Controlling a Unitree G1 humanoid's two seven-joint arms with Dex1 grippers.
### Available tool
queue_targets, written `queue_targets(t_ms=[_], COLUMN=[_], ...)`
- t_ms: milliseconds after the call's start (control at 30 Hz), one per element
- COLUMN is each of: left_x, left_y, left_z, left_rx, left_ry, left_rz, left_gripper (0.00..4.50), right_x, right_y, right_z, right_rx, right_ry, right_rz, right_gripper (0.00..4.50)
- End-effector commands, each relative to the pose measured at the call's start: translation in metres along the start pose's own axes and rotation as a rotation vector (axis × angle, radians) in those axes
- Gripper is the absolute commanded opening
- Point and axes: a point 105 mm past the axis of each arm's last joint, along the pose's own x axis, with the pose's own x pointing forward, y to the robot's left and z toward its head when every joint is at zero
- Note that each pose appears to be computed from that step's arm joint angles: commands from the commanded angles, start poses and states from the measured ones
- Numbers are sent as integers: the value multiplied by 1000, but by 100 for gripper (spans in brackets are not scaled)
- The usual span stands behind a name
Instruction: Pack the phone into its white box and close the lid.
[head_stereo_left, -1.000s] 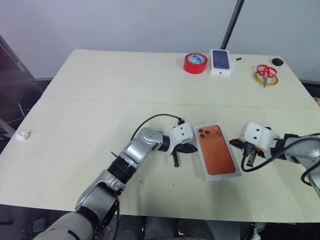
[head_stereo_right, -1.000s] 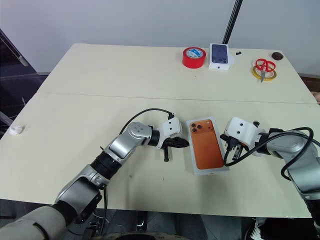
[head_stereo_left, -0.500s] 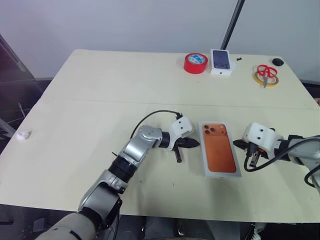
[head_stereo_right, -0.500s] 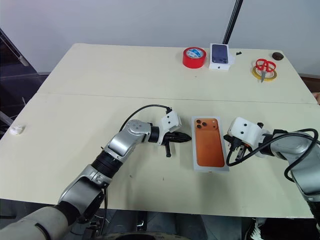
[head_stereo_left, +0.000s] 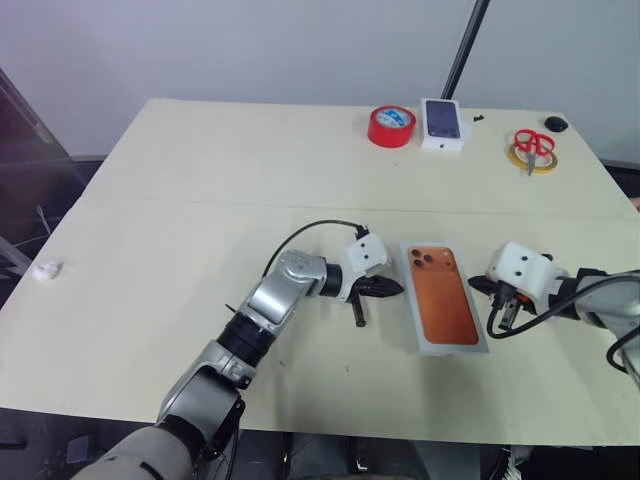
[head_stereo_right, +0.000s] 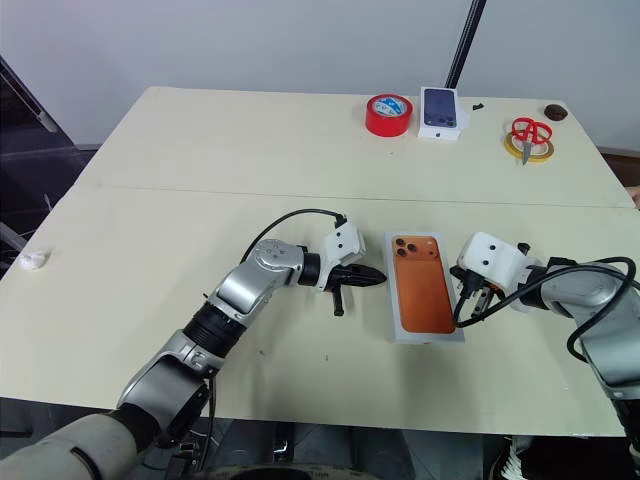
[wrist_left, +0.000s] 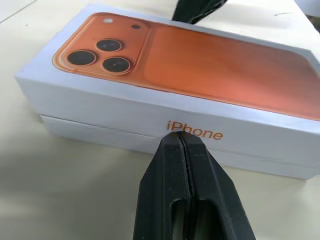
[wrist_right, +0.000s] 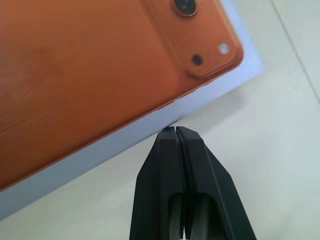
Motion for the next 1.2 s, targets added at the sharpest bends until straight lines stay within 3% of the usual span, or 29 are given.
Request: queue_targets(t_ms=[33, 433, 733, 1000, 1200], left_x=[2, -10, -27, 0, 23], left_y=[-5, 0, 28, 30, 28], left_z=[12, 5, 32, 47, 15], left_rx=[29, 18, -37, -23, 38], left_ry=[-35, -17, -136, -154, 19], left_rz=[-20, -3, 104, 113, 108], left_gripper=[0, 0, 0, 0, 0], right_x=[0, -2, -32, -46, -28], right_y=[0, 0, -12, 22, 56], right_z=[7, 6, 0, 15, 13], right_rx=[-26, -33, -23, 40, 71], right_ry=[-26, -21, 15, -52, -49], right_rz=[-2, -5, -31, 119, 191], right_gripper=[4, 4, 4, 4, 4])
